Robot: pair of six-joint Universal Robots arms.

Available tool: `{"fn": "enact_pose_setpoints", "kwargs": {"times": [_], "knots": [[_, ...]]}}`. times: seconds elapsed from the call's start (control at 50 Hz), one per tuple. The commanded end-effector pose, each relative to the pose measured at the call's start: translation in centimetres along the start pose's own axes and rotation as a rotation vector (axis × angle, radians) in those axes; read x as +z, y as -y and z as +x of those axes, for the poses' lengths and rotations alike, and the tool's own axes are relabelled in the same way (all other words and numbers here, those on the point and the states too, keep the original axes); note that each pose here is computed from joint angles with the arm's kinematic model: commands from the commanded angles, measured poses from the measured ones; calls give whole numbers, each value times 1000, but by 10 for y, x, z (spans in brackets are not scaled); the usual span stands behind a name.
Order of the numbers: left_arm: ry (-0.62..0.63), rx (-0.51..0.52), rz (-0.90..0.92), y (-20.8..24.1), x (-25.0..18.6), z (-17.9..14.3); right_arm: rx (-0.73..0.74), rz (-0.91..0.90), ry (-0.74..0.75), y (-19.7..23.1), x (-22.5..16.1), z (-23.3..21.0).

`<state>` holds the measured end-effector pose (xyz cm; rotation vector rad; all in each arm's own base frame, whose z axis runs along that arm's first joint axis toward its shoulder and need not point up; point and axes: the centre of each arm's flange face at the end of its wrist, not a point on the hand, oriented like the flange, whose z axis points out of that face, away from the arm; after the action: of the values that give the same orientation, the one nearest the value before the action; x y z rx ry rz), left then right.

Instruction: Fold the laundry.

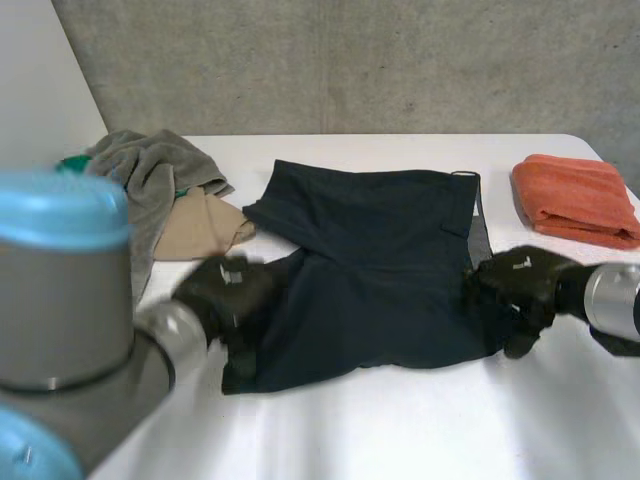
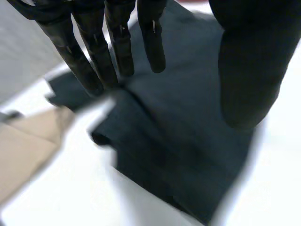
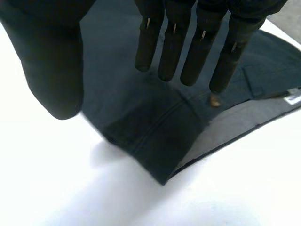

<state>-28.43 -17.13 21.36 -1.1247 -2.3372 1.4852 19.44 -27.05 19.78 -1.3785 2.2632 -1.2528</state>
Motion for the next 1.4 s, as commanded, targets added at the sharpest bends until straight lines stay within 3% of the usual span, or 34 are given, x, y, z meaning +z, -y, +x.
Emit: {"fn": "enact_pose_setpoints", "kwargs": {"times": [0.02,0.2,0.32,0.48,0.56,0.76,0.9,0.96,1.06,1.24,1.4], "knots": [[-48,23,-79,-30,-6,21,-67,71,13,-27,10,-6],[-51,37,-95,-40,17,29,-133,142,-41,-43,29,-4],[22,76,-48,-39,41,27,-156,182,-65,-49,41,-6],[76,261,-54,-54,74,32,-140,226,-128,-49,50,-5],[98,288,-29,-51,79,33,-108,198,-163,-48,48,-1],[130,270,10,-21,22,25,-61,68,-102,-32,-2,-5],[-114,358,-243,-43,-28,50,-153,-161,168,-27,-47,-22],[-135,352,-259,-41,-28,51,-204,-178,215,-22,-52,-24],[-24,327,-145,-9,7,37,-171,-137,126,-12,-31,-15],[269,267,209,80,110,-32,-92,166,-282,32,25,44],[385,303,376,99,182,-61,-86,475,-489,57,87,78]]}}
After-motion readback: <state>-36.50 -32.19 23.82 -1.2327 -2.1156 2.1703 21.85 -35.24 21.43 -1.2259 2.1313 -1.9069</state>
